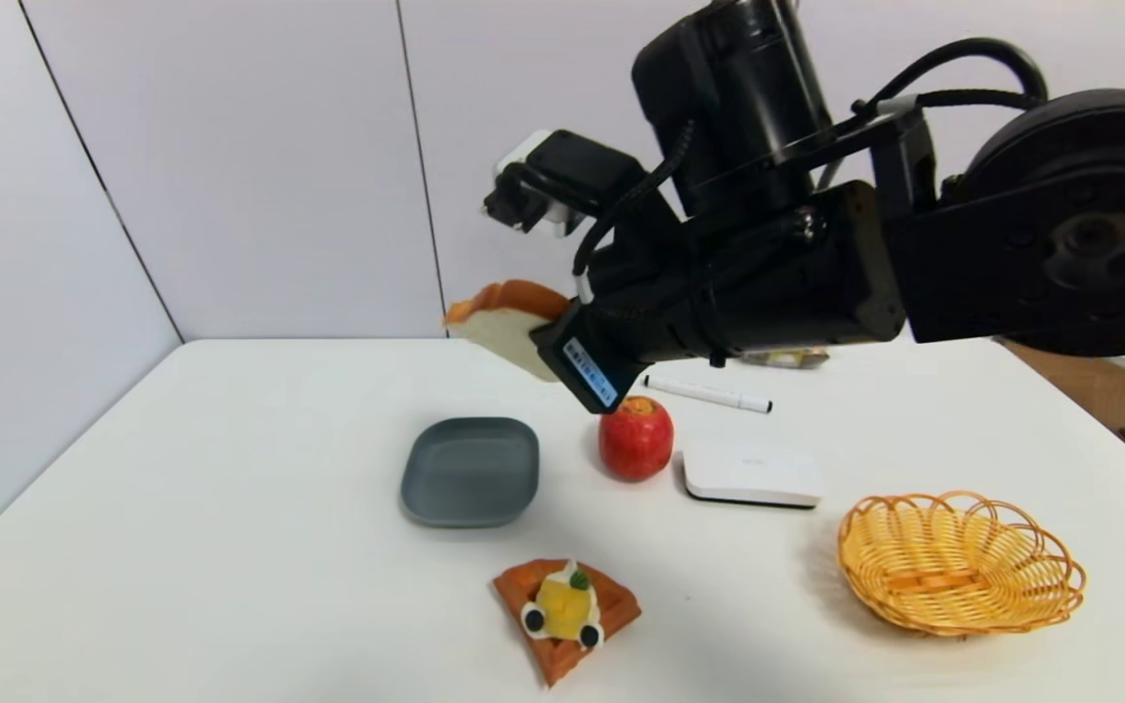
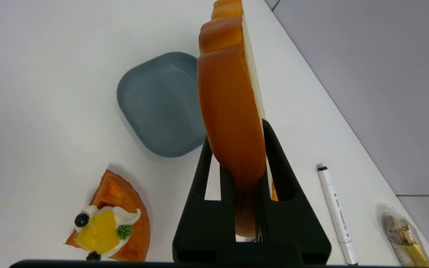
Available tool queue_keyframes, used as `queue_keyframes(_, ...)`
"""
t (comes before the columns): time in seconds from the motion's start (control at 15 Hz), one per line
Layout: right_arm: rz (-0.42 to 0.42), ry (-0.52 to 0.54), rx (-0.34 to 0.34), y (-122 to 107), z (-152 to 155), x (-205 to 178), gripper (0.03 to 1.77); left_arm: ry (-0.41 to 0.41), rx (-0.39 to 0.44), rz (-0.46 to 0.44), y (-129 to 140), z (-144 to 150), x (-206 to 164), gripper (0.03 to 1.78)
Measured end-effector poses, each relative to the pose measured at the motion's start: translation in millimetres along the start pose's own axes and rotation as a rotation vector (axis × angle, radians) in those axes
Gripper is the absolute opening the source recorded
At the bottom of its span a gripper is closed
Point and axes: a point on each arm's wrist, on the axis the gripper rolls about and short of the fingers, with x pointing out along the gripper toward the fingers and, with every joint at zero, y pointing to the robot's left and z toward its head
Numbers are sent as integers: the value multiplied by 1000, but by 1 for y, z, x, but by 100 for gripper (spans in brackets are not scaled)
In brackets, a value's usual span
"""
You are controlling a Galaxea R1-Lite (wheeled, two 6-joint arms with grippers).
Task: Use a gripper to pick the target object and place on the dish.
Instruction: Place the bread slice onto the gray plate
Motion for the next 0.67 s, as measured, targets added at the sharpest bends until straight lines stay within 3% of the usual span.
queue_keyframes(0.4, -48, 29, -30, 26, -4, 40, 20, 0, 0, 0, 0, 0, 0, 169)
queue_keyframes(0.67, -30, 41, -51, 42, -9, 62, 20, 0, 0, 0, 0, 0, 0, 169)
